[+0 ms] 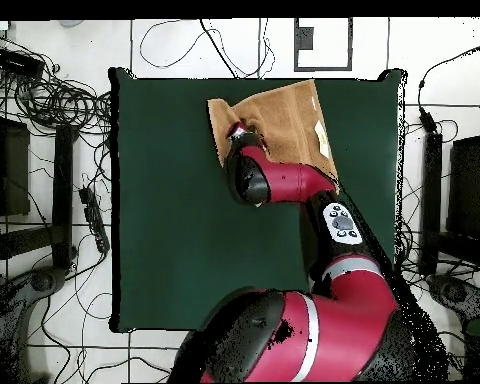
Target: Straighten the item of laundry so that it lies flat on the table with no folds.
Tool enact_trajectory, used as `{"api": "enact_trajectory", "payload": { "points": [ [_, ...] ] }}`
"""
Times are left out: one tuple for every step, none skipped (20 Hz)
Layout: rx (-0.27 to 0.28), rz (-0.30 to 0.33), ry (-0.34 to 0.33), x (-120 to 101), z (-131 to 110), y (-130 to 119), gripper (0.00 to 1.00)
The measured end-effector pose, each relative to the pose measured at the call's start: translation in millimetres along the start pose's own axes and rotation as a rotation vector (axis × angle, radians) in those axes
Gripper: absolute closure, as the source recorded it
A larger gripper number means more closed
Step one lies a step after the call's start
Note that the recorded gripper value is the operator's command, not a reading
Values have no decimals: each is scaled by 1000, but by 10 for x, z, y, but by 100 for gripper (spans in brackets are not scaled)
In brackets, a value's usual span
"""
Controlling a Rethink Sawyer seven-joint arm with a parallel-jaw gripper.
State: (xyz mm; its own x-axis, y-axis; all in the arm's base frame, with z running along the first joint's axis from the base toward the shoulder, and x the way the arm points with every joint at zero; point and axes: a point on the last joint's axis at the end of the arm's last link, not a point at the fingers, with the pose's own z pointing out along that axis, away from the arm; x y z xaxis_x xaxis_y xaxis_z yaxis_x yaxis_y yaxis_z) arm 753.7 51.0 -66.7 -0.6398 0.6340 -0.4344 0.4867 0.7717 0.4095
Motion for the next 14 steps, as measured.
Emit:
{"api": "enact_trajectory", "payload": {
  "points": [
    [-9,-4,-7,-4,1,47,0],
    [-14,-8,-11,8,7,81,0],
    [-20,-13,-15,20,13,114,0],
    [-26,-17,-19,32,19,147,0],
    [-25,-20,-20,36,23,148,0],
    [-25,-22,-22,39,26,150,0],
    [-22,-31,-26,35,26,151,0],
    [-20,-33,-27,39,25,155,0],
    [-18,-33,-27,41,24,157,0],
    [-17,-33,-27,43,23,160,0],
    [-16,-28,-27,40,23,163,0],
    [-15,-25,-27,35,24,158,0],
    [-12,-18,-24,27,21,148,0],
    [-8,-13,-21,19,13,140,0]
  ]
}}
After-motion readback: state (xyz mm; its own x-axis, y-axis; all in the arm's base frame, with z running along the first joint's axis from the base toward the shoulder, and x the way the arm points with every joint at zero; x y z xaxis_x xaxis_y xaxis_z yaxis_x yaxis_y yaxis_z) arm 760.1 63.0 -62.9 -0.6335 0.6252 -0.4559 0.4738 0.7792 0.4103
